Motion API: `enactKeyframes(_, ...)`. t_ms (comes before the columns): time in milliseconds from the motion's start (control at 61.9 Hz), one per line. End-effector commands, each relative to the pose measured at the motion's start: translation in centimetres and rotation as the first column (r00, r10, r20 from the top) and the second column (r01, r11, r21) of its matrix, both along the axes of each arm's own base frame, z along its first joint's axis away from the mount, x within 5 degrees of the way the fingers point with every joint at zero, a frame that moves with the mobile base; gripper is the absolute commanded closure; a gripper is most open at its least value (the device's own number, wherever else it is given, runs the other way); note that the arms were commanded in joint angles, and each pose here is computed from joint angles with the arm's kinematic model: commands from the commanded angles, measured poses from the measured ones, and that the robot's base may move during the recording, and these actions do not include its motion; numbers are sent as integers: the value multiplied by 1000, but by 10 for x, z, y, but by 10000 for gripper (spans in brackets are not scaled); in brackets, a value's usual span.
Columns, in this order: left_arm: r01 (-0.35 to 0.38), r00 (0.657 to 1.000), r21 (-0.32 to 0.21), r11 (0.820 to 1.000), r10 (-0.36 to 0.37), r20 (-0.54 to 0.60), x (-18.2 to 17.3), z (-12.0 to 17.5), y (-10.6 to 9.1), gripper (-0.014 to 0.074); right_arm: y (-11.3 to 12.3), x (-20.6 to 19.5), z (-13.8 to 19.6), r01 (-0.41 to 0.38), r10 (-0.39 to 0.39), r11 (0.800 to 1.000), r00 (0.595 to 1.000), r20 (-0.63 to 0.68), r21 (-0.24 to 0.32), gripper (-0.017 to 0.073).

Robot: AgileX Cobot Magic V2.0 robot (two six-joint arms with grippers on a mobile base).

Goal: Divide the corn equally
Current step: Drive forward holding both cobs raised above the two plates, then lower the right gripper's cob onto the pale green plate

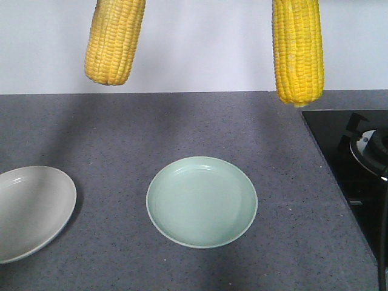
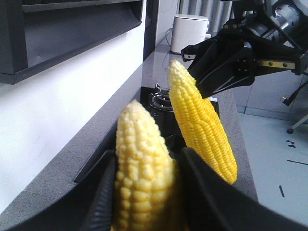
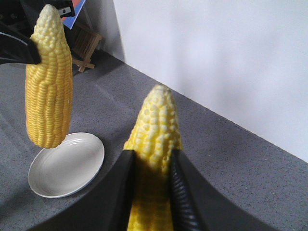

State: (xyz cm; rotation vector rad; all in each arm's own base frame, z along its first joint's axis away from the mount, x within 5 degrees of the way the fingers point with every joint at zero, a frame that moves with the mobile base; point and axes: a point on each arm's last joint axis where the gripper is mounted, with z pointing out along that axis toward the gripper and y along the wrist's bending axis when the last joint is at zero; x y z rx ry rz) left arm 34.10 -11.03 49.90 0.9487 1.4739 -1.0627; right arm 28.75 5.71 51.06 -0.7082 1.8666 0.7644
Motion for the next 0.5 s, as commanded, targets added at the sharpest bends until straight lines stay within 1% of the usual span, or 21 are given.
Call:
enactKeyframes(0,92,995,36,995,-93,31,-31,18,0,600,3,-20,19,-44,42,999,997,58,32,565)
enactKeyframes(484,92,995,36,995,-93,31,-31,18,0,600,3,-20,19,-44,42,999,997,58,32,565)
